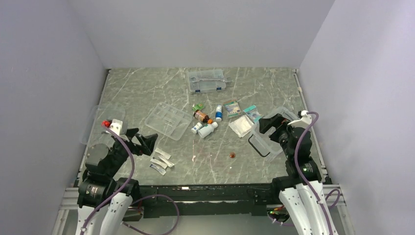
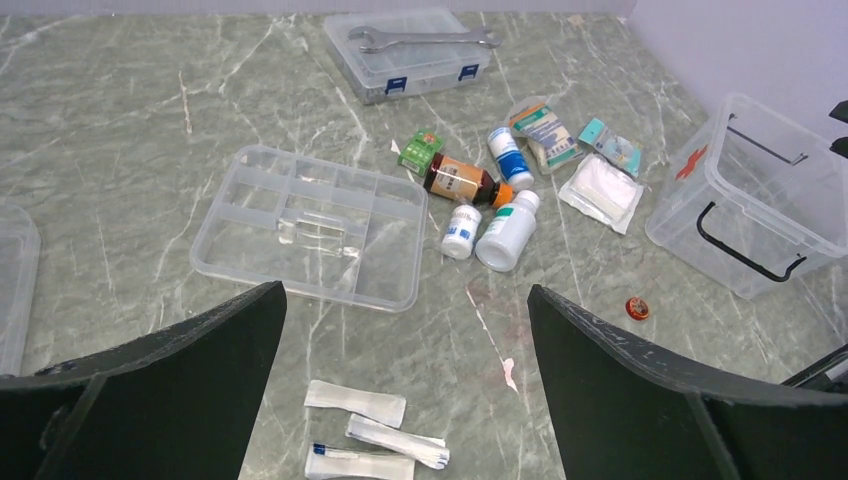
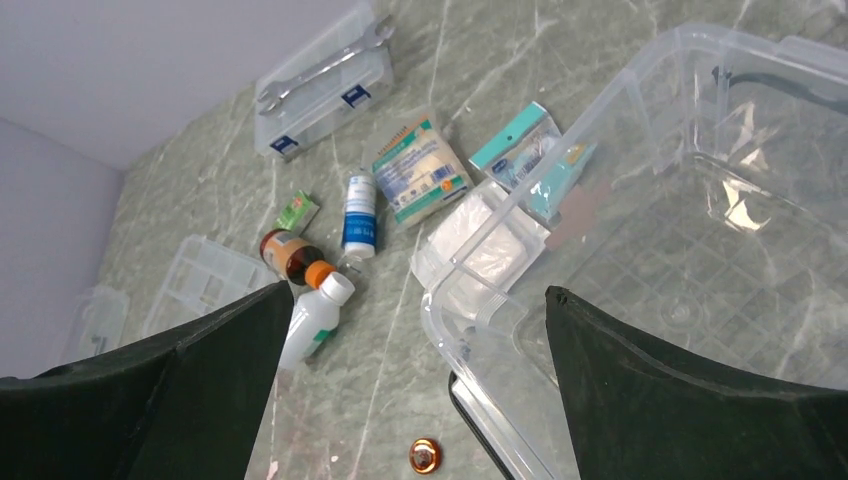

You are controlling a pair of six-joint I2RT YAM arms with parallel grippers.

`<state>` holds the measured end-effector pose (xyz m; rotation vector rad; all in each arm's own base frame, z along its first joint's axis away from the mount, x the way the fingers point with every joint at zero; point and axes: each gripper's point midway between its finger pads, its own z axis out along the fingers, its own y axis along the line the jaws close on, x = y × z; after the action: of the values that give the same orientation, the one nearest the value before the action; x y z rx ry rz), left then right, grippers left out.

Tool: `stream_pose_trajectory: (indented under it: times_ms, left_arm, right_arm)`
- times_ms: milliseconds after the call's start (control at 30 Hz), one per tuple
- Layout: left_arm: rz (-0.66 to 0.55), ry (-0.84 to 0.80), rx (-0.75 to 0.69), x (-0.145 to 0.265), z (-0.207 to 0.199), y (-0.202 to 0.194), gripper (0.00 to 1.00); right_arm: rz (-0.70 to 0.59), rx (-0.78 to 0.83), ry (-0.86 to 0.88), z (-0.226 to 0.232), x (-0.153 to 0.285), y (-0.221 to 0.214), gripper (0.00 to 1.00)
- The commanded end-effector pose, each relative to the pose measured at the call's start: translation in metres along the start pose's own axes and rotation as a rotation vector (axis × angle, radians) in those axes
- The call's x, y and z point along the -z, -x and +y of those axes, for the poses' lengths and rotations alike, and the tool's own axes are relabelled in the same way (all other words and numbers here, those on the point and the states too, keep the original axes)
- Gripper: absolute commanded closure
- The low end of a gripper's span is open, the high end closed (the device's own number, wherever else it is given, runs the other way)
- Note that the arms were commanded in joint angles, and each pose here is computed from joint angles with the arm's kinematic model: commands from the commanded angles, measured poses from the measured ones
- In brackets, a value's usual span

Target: Organize the medicine kit

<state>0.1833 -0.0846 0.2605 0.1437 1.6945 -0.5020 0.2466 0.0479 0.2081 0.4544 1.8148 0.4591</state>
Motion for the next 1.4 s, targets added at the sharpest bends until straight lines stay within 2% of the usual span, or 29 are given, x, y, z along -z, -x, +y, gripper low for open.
stream_pose_trajectory:
  times_ms: [0, 167, 433, 600, 733, 967, 1200, 1367]
  left_arm:
    - [-0.051, -0.039, -0.022, 0.003, -0.008, 0.011, 0.01]
    - [-0.023, -0.029, -0.023, 0.003, -0.006, 0.009, 0.01]
    - [0.028, 0.0, -0.008, -0.004, 0.0, 0.002, 0.01]
    - [0.057, 0.034, 0.015, -0.006, 0.006, -0.003, 0.01]
    - [0.06, 0.035, 0.015, -0.007, 0.007, -0.004, 0.01]
    - [0.072, 0.043, 0.019, -0.008, 0.008, -0.007, 0.01]
    - [0.074, 0.044, 0.021, -0.009, 0.009, -0.008, 0.01]
    - [0.085, 0.028, 0.023, -0.011, 0.006, -0.01, 0.01]
  right_arm:
    - [-0.09, 0.038, 0.05, 0.02, 0.008, 0.035, 0.0]
    - [-0.116, 0.071, -0.088, 0.003, 0.011, 0.053, 0.0]
    - [-0.097, 0.192, 0.035, 0.033, 0.004, 0.067, 0.0]
    - [-0.021, 0.217, 0.084, 0.053, -0.011, 0.067, 0.0]
    - [-0.013, 0.235, 0.139, 0.077, -0.016, 0.071, 0.0]
    - [0.07, 0.294, 0.184, 0.118, -0.036, 0.05, 0.01]
    - [0.175, 0.306, 0.208, 0.139, -0.059, 0.011, 0.02]
    - [0.262, 0.28, 0.165, 0.147, -0.075, -0.023, 0.04]
